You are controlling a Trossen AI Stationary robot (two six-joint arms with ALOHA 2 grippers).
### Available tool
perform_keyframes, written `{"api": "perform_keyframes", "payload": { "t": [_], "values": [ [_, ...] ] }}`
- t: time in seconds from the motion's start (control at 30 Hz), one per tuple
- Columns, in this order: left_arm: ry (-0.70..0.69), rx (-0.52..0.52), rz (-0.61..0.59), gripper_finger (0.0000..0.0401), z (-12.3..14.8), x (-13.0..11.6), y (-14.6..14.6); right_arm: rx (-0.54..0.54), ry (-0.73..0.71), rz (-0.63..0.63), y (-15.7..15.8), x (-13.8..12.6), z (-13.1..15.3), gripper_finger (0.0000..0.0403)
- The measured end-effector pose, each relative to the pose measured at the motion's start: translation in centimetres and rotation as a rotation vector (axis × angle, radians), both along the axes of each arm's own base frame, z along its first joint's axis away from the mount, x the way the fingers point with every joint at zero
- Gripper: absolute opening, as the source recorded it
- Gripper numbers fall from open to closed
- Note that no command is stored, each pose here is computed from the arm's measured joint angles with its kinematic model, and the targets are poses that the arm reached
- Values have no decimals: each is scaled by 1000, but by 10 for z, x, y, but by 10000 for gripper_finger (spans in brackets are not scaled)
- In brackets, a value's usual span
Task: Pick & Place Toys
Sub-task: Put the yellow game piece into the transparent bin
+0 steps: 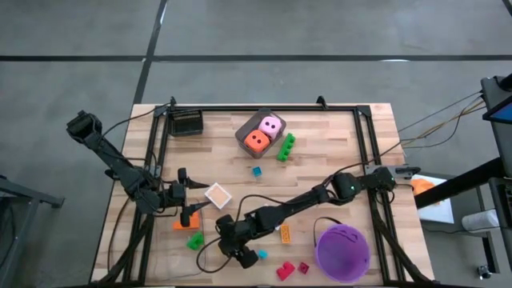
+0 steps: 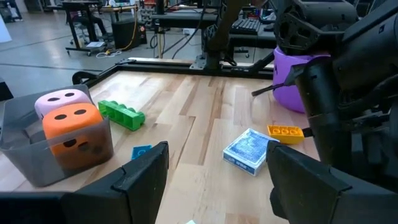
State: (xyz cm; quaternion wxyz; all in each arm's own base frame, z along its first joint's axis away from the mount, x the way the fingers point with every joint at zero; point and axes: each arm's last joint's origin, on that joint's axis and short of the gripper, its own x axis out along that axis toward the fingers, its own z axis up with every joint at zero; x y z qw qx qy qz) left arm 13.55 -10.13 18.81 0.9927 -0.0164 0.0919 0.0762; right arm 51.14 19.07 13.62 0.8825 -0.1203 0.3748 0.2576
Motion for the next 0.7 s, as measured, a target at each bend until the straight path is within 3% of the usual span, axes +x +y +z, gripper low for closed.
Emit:
{"api": "perform_keyframes", "payload": {
  "t": [0.27,0.7],
  "values": [
    [0,0,1,271,0,0,0,-10,17,0,0,1,-13,249],
    [0,0,1,271,0,0,0,-1,-15,2,1,3,-11,246]
  ]
}}
